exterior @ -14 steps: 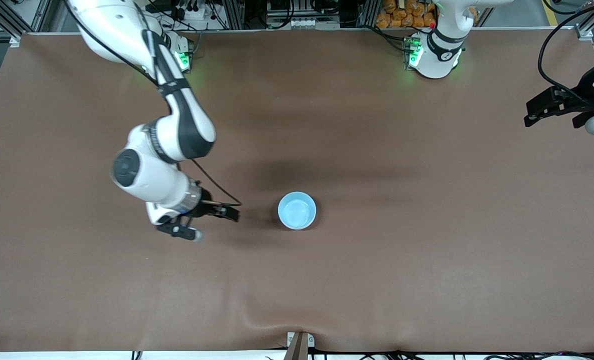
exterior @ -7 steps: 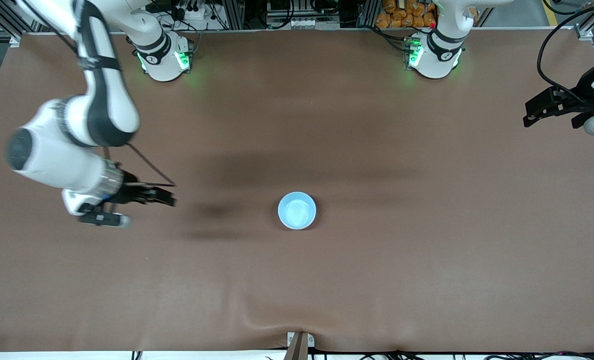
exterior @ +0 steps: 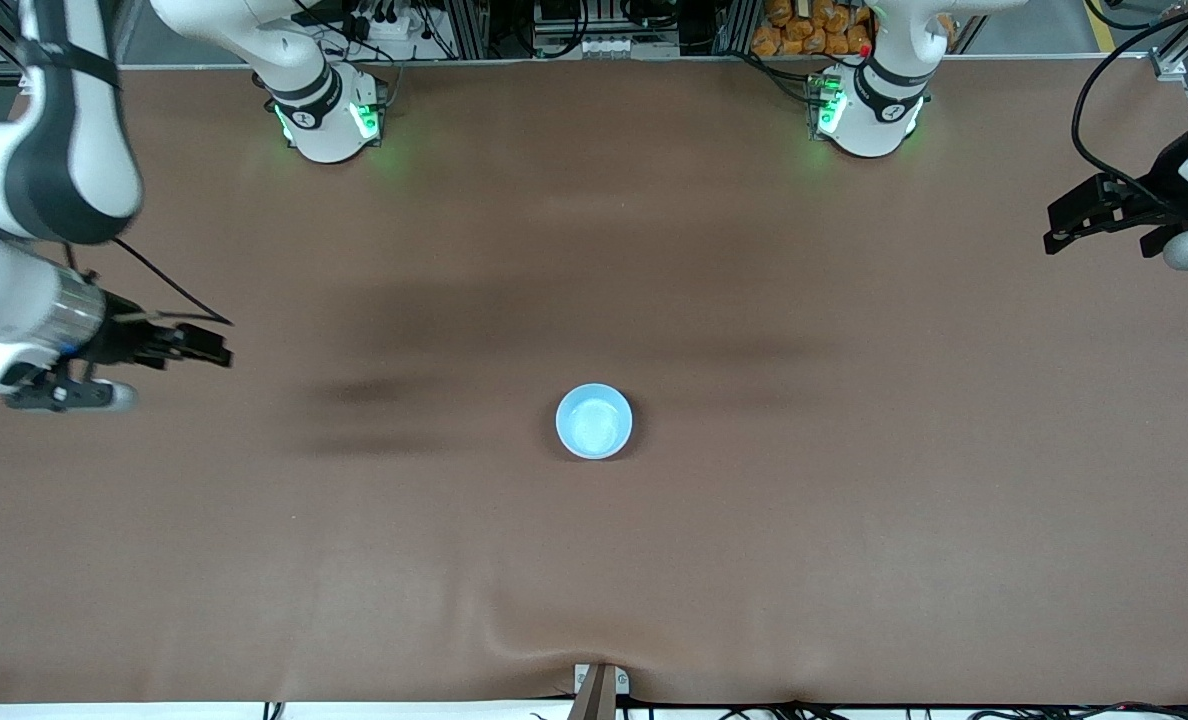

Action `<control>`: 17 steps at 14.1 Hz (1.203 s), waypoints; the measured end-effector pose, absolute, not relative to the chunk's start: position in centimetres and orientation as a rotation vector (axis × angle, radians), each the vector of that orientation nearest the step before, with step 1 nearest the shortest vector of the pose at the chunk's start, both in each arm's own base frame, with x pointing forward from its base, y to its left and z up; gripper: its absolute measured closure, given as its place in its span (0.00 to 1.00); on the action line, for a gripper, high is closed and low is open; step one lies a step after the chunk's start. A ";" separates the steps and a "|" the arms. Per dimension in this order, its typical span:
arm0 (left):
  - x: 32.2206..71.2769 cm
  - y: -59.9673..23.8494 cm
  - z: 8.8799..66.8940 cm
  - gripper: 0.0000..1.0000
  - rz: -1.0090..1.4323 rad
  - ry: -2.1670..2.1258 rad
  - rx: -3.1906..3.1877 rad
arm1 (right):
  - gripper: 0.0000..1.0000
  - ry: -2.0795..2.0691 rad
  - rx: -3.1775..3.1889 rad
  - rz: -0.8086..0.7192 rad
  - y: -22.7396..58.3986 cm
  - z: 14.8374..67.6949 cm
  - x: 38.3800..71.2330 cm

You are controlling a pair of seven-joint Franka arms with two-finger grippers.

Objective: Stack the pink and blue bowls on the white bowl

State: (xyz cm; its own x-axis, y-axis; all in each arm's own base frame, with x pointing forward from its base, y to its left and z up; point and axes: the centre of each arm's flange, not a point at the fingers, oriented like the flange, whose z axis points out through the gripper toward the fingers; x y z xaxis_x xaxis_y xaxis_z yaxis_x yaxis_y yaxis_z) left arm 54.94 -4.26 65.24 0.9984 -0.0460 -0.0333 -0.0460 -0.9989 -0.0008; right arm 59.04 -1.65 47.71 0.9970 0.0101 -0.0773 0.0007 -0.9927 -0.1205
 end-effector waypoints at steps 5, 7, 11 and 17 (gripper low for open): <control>54.9 -4.3 65.2 0.00 0.053 0.074 -3.139 | 0.00 -0.024 -3.050 0.157 -6.9 56.1 56.8; 54.9 -4.4 65.2 0.00 0.053 0.075 -3.139 | 0.00 -0.005 -3.062 0.168 -8.2 59.0 55.8; 55.0 -4.4 65.1 0.00 0.058 0.076 -3.138 | 0.00 0.036 -3.092 0.174 -7.3 62.6 53.6; 55.0 -4.4 65.0 0.00 0.059 0.077 -3.138 | 0.00 0.073 -3.103 0.172 -6.5 63.0 53.4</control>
State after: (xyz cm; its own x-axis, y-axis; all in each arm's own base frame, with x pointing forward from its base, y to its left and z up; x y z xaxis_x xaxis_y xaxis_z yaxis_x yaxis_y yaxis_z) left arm 55.04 -4.42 65.00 0.9981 -0.0487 -0.0379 -0.0488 -0.9988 -0.0008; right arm 53.39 -6.55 63.04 0.9928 -0.0449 -0.1109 -0.0485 -0.9984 -0.0300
